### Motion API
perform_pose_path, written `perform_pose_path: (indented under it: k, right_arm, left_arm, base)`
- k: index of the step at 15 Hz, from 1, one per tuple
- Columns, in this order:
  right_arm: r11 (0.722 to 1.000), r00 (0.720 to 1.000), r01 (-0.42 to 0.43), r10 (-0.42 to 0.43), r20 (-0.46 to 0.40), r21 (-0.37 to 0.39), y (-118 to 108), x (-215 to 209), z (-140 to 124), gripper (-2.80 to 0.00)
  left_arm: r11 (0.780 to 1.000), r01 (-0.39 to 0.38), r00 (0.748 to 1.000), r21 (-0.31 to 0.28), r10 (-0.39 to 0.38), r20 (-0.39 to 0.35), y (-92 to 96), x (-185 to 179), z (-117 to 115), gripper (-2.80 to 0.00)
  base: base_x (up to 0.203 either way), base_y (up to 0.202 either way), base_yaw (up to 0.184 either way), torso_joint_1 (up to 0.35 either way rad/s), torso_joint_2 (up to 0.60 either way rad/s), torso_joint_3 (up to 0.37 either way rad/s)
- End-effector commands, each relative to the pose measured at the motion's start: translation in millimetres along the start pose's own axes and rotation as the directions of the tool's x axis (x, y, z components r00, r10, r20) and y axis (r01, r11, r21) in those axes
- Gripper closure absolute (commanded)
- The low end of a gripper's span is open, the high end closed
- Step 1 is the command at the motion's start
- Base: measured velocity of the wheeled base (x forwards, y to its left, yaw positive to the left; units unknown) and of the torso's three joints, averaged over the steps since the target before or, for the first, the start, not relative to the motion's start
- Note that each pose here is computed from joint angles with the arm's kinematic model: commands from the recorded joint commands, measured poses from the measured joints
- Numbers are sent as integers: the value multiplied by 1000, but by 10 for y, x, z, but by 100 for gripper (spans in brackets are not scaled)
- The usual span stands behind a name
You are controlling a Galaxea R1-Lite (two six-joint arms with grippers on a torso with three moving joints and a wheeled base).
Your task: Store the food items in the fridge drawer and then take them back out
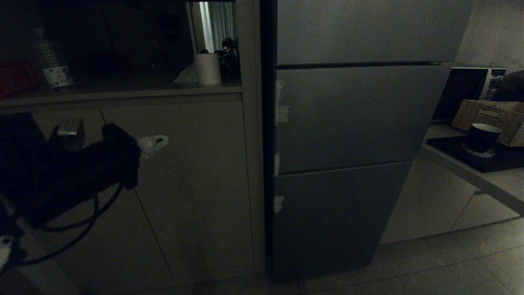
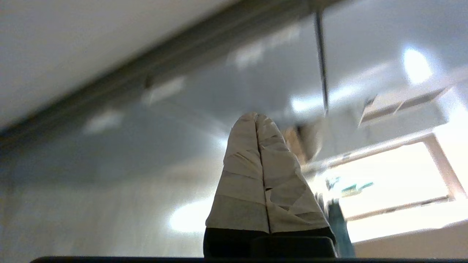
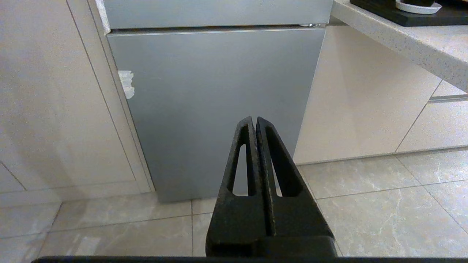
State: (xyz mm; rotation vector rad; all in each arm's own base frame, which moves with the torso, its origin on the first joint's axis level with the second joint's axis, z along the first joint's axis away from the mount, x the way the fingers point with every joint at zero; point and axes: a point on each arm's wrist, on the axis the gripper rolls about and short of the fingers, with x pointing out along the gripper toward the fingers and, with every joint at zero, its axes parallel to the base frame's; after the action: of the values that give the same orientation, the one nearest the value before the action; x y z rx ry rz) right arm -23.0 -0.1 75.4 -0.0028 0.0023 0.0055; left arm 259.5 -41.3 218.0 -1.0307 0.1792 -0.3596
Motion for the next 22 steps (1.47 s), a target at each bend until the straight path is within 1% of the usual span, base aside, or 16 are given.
perform_pose_path:
  k: [1,2,4,5,6,7,8,10,14,16,19,22]
  right_arm:
    - [1000,1000,-1,1,-1,0,0,1,0,0]
    - [1000,1000,-1,1,-2,0,0,1,-1,0]
    - [1000,1000,-1,1,-2,0,0,1,-1,0]
    - [1000,1000,-1,1,-2,0,0,1,-1,0]
    - [1000,1000,-1,1,-2,0,0,1,-1,0]
    - [1000,1000,-1,1,-2,0,0,1,-1,0]
    - [1000,1000,-1,1,-2,0,0,1,-1,0]
    - [1000,1000,-1,1,-2,0,0,1,-1,0]
    - [1000,1000,-1,1,-1,0,0,0,-1,0]
    - [1000,1000,-1,1,-1,0,0,0,-1,0]
    - [1000,1000,-1,1,-1,-3,0,1,1,0]
    - [1000,1000,-2,2,-1,-8,0,1,1,0]
  left_arm:
    - [999,-45,999,-20,45,-10,271,511,-40,0]
    - [999,-33,999,-17,33,23,291,723,-26,0]
    - [1000,-2,997,-4,2,77,358,1086,-140,0]
    - [998,64,989,23,-67,135,305,1206,-214,0]
    - [992,117,978,53,-125,168,233,1259,-311,0]
    - [990,117,978,81,-130,166,222,1247,-405,0]
    - [989,121,977,86,-134,166,205,1232,-422,0]
    - [991,102,983,82,-113,141,225,1135,-475,0]
    - [987,138,984,77,-146,105,-34,730,-546,0]
    - [986,152,983,75,-159,93,-121,529,-564,0]
    - [988,135,988,71,-139,70,-113,227,-602,0]
    - [986,154,984,68,-159,80,-182,0,-571,0]
  base:
    - [0,0,0,0,0,0]
    - [0,0,0,0,0,0]
    - [0,0,0,0,0,0]
    - [0,0,0,0,0,0]
    - [0,0,0,0,0,0]
    - [0,0,0,0,0,0]
    - [0,0,0,0,0,0]
    - [0,0,0,0,0,0]
    - [0,0,0,0,0,0]
    - [0,0,0,0,0,0]
    - [0,0,0,0,0,0]
    - [0,0,0,0,0,0]
